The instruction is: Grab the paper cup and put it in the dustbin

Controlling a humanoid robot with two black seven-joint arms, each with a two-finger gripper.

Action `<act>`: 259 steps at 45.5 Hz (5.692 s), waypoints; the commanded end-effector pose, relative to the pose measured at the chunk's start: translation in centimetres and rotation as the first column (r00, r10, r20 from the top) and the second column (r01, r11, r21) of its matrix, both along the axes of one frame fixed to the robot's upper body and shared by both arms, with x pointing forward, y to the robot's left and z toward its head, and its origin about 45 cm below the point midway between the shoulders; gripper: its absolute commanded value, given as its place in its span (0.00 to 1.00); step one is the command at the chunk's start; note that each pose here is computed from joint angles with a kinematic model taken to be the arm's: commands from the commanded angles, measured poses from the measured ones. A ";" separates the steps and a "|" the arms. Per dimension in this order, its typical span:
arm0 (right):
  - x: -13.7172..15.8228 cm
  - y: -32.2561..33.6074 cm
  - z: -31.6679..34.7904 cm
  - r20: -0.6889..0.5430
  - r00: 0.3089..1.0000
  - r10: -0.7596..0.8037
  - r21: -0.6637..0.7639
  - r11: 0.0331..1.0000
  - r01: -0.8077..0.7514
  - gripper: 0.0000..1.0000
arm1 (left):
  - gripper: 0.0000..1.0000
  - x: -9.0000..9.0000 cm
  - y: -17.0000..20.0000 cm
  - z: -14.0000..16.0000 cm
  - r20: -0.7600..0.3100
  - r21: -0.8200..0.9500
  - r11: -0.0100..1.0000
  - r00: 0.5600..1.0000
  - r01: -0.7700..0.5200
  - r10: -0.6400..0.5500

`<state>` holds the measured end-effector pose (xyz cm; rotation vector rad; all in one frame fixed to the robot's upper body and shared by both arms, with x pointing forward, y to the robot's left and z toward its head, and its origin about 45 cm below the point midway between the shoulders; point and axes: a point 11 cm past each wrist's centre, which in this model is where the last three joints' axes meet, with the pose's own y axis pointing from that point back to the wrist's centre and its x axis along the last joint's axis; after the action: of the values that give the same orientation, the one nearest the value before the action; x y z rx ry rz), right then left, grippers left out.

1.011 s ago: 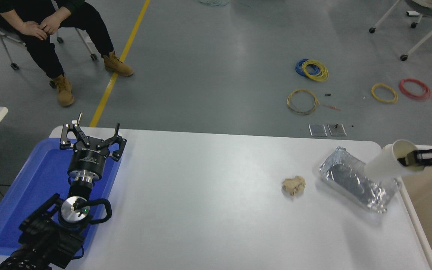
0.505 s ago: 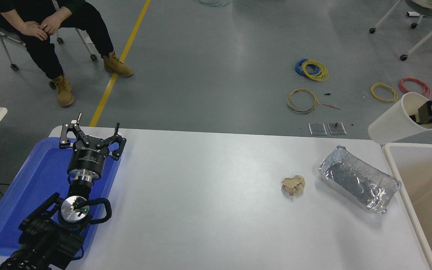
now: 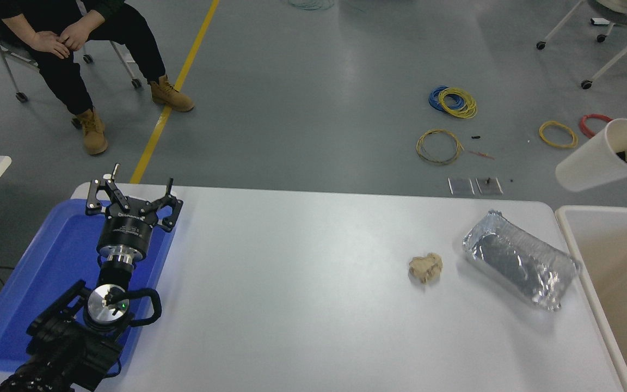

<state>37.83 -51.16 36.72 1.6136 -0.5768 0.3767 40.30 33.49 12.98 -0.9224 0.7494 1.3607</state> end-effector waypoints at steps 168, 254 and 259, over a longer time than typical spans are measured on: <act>2.6 -4.9 -10.5 0.441 0.854 -0.274 -0.166 0.911 0.378 1.00 | 1.00 0.1 -0.1 0.1 0.002 -0.002 1.000 1.000 0.001 -0.001; -2.5 18.9 -6.0 -0.351 0.929 0.121 0.038 0.993 -0.115 1.00 | 1.00 0.0 -0.1 0.0 0.001 -0.001 1.000 1.000 0.002 -0.002; -2.8 18.9 -6.2 -0.380 0.918 0.116 0.038 0.993 -0.110 1.00 | 1.00 0.0 -0.1 0.0 0.000 0.000 1.000 1.000 0.001 -0.001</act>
<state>35.69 -32.97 30.55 1.6658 -0.2150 0.2035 40.32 33.42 12.99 -0.9228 0.7502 1.3590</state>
